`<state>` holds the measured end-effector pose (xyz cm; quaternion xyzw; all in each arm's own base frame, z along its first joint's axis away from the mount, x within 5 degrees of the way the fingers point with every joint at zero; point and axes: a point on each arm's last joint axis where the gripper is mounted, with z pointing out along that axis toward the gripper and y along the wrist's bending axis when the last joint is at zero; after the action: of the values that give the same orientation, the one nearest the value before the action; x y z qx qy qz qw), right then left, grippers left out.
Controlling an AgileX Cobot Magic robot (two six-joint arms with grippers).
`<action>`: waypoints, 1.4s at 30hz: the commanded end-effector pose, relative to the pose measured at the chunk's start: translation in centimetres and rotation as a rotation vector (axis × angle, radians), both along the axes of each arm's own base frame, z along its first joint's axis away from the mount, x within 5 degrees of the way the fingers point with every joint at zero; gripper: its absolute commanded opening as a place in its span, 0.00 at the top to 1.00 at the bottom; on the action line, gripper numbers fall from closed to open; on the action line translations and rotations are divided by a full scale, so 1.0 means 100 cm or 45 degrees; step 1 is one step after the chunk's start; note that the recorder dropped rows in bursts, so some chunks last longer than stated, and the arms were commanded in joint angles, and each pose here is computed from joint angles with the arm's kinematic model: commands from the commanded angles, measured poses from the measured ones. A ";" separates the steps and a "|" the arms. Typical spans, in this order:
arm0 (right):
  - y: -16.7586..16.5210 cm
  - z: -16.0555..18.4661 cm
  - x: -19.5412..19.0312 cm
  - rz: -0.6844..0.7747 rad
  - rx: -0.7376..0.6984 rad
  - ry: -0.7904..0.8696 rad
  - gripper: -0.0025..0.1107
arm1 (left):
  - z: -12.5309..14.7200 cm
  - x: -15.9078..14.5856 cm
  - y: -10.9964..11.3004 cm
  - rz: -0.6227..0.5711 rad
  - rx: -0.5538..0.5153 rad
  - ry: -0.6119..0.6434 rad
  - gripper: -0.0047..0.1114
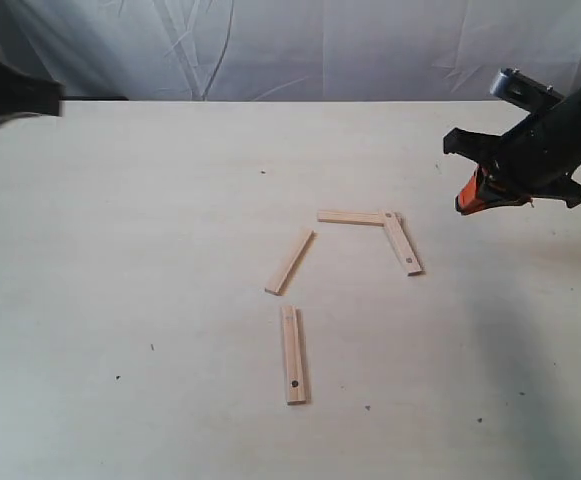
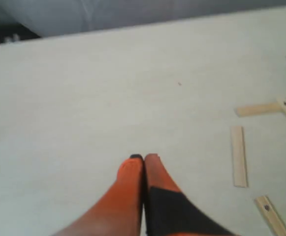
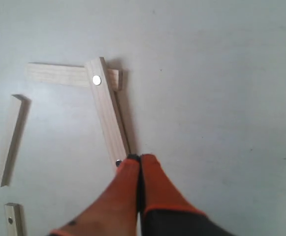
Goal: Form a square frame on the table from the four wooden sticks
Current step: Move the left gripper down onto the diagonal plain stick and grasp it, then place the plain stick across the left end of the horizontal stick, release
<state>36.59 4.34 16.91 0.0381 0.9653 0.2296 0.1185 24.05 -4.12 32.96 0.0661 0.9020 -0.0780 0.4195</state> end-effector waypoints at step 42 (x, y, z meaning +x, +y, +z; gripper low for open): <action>-0.001 0.005 0.006 -0.011 0.049 -0.112 0.98 | -0.209 0.132 -0.190 -0.447 0.323 0.688 0.92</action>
<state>37.04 4.57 17.27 0.0323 0.9553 0.2550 0.1458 37.41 -22.89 12.11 0.2567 0.9552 -0.0432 0.1409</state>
